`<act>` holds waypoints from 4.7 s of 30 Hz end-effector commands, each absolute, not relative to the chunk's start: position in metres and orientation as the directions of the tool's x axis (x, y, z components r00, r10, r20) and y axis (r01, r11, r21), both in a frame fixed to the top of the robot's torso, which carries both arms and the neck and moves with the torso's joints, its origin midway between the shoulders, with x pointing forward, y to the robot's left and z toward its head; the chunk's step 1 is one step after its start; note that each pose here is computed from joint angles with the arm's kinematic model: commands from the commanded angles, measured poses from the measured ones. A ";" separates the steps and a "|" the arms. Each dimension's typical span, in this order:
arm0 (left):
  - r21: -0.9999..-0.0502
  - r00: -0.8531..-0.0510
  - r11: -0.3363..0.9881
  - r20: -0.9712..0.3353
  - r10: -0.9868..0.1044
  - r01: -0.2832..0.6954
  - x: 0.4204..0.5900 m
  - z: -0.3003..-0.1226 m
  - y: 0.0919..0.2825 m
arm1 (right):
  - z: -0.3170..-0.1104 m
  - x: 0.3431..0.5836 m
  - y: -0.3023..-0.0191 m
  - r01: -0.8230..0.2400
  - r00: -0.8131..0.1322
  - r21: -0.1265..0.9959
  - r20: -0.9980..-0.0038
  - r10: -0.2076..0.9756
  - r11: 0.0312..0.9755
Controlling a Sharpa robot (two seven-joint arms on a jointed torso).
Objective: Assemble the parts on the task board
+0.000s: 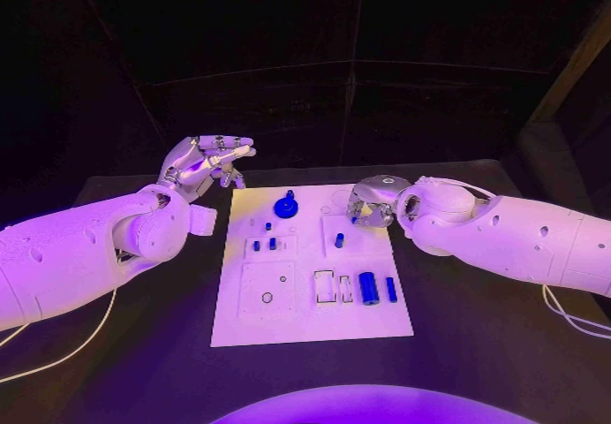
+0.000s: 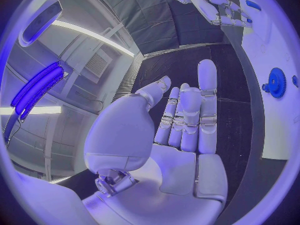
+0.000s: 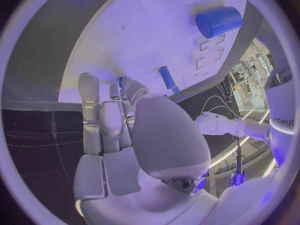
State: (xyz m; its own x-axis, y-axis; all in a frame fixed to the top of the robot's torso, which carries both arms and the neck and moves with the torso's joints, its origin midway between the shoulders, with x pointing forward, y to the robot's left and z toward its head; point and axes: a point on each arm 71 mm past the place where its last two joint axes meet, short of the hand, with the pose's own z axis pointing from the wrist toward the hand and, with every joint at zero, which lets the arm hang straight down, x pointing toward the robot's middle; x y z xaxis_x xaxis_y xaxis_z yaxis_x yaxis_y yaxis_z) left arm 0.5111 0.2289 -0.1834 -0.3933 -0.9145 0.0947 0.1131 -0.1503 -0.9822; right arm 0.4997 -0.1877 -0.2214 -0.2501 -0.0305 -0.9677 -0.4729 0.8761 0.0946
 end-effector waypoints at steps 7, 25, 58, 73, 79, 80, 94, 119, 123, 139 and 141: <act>-0.981 -0.410 -0.167 0.111 -0.905 0.103 0.511 -0.183 0.227 | -0.227 0.499 -0.186 -0.473 -0.295 0.093 -0.954 -0.057 0.876; -0.981 -0.413 -0.166 0.112 -0.904 0.097 0.511 -0.183 0.227 | -0.223 0.498 -0.183 -0.466 -0.213 0.078 -0.977 -0.027 0.881; -0.983 -0.419 -0.163 0.114 -0.901 0.084 0.513 -0.185 0.225 | -0.187 0.444 -0.154 -0.586 -0.133 0.189 -0.982 0.137 0.788; -0.982 -0.440 -0.173 0.122 -0.890 0.078 0.513 -0.185 0.215 | -0.203 0.419 -0.084 -0.698 -0.238 0.264 -0.962 0.132 0.665; -0.981 -0.444 -0.175 0.124 -0.887 0.077 0.513 -0.185 0.213 | -0.224 0.415 -0.071 -0.703 -0.277 0.279 -0.955 0.109 0.655; -0.981 -0.445 -0.176 0.124 -0.887 0.076 0.513 -0.185 0.212 | -0.227 0.414 -0.069 -0.703 -0.282 0.280 -0.954 0.106 0.654; -0.981 -0.454 -0.179 0.128 -0.882 0.073 0.513 -0.185 0.209 | -0.243 0.413 -0.054 -0.710 -0.291 0.276 -0.953 0.087 0.647; -0.982 -0.455 -0.178 0.128 -0.881 0.068 0.514 -0.186 0.210 | -0.250 0.412 -0.054 -0.702 -0.313 0.266 -0.949 0.049 0.661; -0.982 -0.453 -0.176 0.127 -0.883 0.069 0.515 -0.186 0.211 | -0.250 0.411 -0.053 -0.704 -0.314 0.267 -0.948 0.049 0.658; -0.982 -0.453 -0.175 0.126 -0.883 0.067 0.517 -0.187 0.211 | -0.249 0.409 -0.052 -0.708 -0.307 0.262 -0.950 0.048 0.656; -0.982 -0.454 -0.175 0.127 -0.882 0.066 0.517 -0.187 0.211 | -0.249 0.409 -0.053 -0.705 -0.306 0.257 -0.951 0.043 0.661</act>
